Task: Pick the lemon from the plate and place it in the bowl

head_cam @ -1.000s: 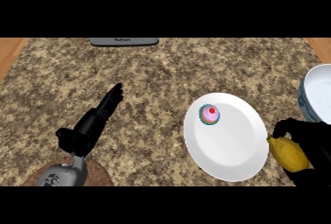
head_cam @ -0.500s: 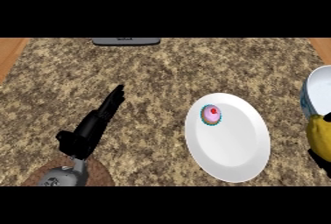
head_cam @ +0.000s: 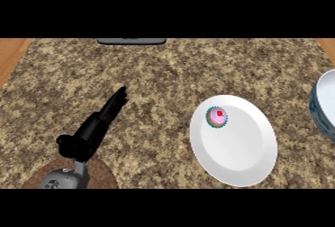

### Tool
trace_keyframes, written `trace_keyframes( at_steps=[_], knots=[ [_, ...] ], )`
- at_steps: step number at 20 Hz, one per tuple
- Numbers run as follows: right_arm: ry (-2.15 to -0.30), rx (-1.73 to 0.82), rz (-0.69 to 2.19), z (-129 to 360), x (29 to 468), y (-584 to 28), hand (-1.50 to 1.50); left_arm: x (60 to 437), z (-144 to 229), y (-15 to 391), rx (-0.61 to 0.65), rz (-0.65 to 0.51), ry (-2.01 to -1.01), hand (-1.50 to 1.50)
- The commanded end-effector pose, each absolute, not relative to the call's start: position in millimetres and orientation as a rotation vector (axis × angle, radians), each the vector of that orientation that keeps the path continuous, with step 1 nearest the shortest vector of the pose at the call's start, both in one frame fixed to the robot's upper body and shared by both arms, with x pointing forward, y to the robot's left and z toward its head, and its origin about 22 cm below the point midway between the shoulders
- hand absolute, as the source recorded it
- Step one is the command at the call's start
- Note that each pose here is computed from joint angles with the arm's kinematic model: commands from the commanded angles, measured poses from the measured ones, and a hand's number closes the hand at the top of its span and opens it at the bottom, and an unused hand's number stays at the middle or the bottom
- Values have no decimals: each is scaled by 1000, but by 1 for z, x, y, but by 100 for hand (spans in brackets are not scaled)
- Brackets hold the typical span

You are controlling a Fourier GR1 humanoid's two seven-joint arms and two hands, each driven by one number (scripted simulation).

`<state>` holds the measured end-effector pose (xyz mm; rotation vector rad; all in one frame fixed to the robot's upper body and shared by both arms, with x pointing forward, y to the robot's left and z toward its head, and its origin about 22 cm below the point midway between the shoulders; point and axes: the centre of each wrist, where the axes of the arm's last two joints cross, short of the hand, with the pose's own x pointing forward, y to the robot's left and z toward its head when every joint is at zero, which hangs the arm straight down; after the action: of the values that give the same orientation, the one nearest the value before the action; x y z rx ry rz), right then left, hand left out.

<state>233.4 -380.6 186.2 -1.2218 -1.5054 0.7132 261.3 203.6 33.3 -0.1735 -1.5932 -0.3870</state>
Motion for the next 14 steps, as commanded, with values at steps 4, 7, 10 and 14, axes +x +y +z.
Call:
trace_keyframes(
  at_steps=[4,7,10,14],
  knots=[
    [-1483,-1383,686,161,274,-429,150,288,36,208,-182,-374,-1603,0],
    [-1353,-1326,761,147,272,-454,150,254,29,196,-175,-388,-1592,0],
    [-1170,-1136,823,128,279,-456,150,260,26,195,-188,-378,-1600,0],
    [-1174,-926,757,127,298,-474,-150,258,30,195,-186,-385,-1588,0]
  ],
)
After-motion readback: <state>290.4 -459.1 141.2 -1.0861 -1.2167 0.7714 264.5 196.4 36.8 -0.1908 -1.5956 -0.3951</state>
